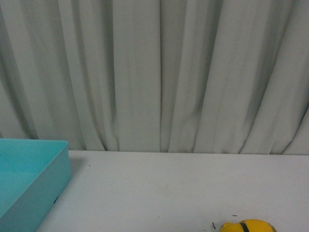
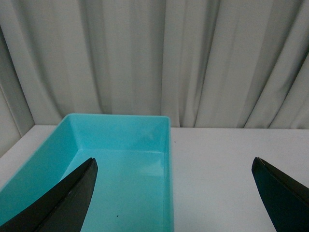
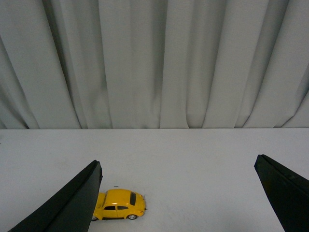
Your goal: Wind up and store yellow beetle toy
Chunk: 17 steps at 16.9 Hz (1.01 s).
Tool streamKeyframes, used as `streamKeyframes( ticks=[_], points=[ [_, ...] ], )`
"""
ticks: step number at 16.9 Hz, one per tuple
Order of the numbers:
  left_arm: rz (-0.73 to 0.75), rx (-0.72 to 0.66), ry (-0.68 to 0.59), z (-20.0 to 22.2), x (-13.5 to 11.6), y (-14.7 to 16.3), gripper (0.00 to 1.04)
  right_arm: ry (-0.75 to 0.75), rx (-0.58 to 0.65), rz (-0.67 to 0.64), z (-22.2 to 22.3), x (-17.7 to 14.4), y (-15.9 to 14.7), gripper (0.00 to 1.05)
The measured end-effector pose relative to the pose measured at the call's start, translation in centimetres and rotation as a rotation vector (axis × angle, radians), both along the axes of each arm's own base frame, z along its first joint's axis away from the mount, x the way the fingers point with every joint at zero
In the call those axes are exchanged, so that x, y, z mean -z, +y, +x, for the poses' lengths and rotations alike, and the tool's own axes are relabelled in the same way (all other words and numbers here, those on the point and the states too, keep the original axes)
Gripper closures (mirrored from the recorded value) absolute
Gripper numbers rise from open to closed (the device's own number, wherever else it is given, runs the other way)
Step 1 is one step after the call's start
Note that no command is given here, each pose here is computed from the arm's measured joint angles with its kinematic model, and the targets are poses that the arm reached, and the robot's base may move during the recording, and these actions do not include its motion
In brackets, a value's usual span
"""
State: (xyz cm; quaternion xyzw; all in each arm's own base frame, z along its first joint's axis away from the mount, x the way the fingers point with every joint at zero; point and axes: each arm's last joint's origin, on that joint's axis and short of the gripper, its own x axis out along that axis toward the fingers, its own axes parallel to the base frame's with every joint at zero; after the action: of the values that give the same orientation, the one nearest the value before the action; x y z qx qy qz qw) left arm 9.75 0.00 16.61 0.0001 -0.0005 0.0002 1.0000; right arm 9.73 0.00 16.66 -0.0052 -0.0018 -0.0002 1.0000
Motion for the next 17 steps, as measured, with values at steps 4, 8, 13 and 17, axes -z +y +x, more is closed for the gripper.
streamKeyframes(
  ticks=[4, 8, 13, 17],
  points=[
    [0.0, 0.0, 0.0, 0.0, 0.0, 0.0, 0.07, 0.0, 0.0, 0.0, 0.0, 0.0, 0.0, 0.07],
    [0.0, 0.001, 0.0, 0.0, 0.0, 0.0, 0.07, 0.06, -0.074, 0.066, 0.5, 0.1, -0.6, 0.07],
    [0.0, 0.0, 0.0, 0.0, 0.0, 0.0, 0.07, -0.069, -0.096, 0.013, 9.1, -4.6, -7.7, 0.07],
    [0.0, 0.0, 0.0, 0.0, 0.0, 0.0, 0.07, 0.049, -0.381, -0.009, 19.8, -2.9, -6.6, 0.07]
  ],
)
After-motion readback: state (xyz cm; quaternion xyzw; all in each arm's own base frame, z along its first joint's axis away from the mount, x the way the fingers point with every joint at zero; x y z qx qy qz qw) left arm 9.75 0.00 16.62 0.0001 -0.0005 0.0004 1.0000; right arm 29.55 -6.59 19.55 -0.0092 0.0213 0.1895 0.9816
